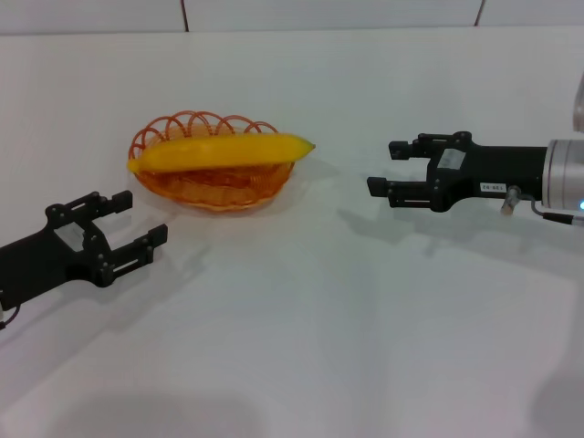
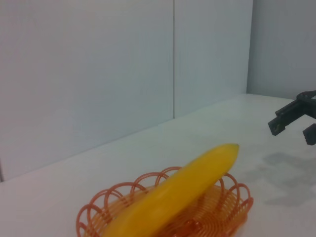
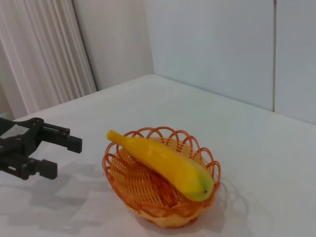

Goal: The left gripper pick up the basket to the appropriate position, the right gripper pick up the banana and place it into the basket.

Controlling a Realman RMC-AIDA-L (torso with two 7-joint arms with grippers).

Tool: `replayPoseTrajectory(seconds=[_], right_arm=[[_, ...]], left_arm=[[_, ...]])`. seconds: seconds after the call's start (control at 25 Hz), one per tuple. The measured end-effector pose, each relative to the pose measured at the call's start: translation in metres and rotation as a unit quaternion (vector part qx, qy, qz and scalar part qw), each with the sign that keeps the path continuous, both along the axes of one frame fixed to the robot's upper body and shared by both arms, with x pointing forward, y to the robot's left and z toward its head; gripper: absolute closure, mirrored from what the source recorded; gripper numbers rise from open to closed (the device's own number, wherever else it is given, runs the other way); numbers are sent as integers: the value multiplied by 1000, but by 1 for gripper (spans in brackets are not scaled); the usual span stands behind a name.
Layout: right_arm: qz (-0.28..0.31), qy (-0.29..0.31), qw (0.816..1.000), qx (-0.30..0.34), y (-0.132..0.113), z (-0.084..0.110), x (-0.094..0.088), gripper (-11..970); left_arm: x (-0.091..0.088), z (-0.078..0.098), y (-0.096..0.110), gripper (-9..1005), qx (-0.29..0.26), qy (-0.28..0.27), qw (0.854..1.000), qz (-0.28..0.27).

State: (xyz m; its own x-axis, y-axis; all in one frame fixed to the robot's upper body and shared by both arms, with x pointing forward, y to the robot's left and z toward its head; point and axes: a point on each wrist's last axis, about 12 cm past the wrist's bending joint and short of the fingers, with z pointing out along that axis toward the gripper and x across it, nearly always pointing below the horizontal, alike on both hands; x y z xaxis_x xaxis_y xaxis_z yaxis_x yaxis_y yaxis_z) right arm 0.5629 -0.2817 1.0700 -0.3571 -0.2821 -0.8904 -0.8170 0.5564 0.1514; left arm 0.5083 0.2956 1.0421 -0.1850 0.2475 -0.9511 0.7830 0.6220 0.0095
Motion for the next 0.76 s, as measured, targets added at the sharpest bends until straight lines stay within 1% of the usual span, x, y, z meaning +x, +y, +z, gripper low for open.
replayPoseTrajectory(seconds=[0.24, 0.52, 0.76], right_arm=[[0, 1, 1000, 0, 0, 0, -1, 225], [-5, 10, 1000, -3, -5, -7, -8, 225], [-6, 11, 1000, -3, -6, -7, -8, 225]], left_arm=[[0, 0, 1, 294, 1, 0, 1000, 0], [-1, -2, 1, 295, 5, 7, 1000, 0], [-6, -5, 10, 295, 7, 14, 1000, 17]])
